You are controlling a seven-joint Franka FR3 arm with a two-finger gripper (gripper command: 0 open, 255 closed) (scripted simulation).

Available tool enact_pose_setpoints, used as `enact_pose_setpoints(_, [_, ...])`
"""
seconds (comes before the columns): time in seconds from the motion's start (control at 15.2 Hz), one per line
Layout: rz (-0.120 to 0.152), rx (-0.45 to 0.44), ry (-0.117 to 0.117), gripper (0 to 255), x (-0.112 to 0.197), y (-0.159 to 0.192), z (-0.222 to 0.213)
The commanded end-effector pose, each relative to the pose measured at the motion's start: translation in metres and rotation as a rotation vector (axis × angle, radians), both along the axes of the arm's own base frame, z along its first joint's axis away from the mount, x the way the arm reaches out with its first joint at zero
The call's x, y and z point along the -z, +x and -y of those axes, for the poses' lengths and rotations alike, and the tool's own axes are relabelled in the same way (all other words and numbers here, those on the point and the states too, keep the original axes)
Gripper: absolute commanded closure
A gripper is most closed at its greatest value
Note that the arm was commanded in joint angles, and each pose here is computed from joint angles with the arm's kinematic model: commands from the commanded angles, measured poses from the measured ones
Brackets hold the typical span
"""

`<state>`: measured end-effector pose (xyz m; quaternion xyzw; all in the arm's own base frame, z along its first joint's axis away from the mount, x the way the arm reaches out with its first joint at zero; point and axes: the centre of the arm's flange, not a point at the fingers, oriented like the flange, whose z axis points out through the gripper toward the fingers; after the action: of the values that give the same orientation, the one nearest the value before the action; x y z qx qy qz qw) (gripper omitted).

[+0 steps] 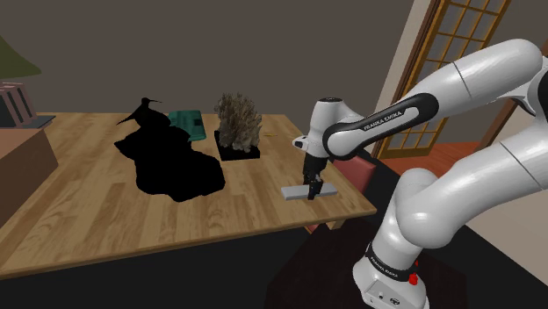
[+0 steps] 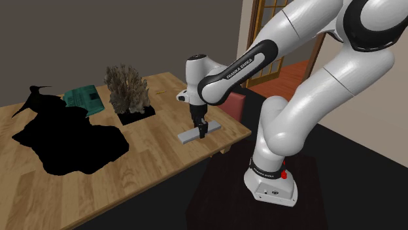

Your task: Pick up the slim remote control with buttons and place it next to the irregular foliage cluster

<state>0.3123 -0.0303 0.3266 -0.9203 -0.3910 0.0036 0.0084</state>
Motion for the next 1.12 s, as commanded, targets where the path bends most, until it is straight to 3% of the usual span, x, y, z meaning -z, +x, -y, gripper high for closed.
enact_pose_setpoints(0.0, [-0.002, 0.001, 0.0, 255, 0.001, 0.0, 0.0])
enact_pose_setpoints(1.06, [-0.002, 0.001, 0.0, 255, -0.078, 0.0, 0.0])
